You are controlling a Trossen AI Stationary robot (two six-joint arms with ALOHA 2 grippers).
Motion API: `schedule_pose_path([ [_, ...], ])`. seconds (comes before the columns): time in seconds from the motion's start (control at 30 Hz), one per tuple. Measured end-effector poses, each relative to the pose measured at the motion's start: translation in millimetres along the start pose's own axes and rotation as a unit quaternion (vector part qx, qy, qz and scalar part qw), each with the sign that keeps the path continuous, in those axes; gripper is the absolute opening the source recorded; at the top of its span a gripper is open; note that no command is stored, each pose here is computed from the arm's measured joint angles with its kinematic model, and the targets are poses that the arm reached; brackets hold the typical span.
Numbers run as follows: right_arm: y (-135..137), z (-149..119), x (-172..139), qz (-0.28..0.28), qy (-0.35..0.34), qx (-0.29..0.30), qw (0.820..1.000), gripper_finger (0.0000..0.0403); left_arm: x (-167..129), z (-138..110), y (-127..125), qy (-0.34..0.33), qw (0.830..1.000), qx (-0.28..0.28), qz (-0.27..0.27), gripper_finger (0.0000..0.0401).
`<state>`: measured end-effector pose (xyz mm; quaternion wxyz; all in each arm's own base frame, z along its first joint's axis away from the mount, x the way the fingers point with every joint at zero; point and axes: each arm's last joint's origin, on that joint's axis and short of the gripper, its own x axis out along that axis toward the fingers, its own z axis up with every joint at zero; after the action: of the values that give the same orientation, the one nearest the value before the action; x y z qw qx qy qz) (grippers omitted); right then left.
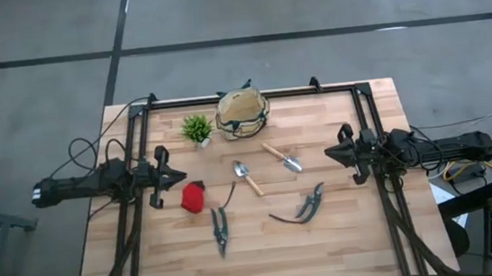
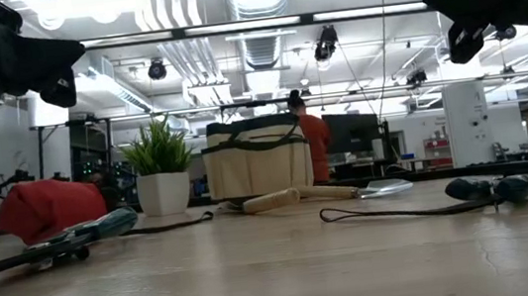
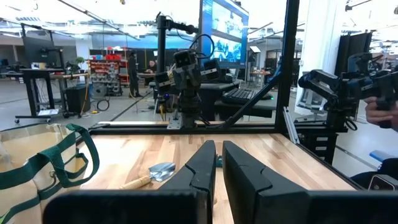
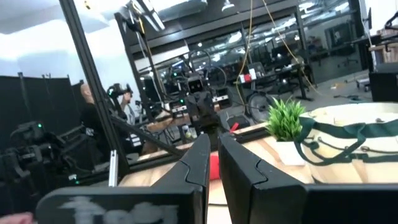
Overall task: Pick & Place Garden tools in Gardening bag
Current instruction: Put the red gloves into the white gardening bag
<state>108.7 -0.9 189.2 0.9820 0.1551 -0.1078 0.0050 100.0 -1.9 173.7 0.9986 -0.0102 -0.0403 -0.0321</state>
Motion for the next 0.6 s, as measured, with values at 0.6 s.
schedule_pose_path([
  [0.6, -1, -4, 1, -0.005, 0.02, -0.009, 1.0, 0.0029, -1, 15, 0, -0.076, 0.996, -0.037, -0.004, 0.0035],
])
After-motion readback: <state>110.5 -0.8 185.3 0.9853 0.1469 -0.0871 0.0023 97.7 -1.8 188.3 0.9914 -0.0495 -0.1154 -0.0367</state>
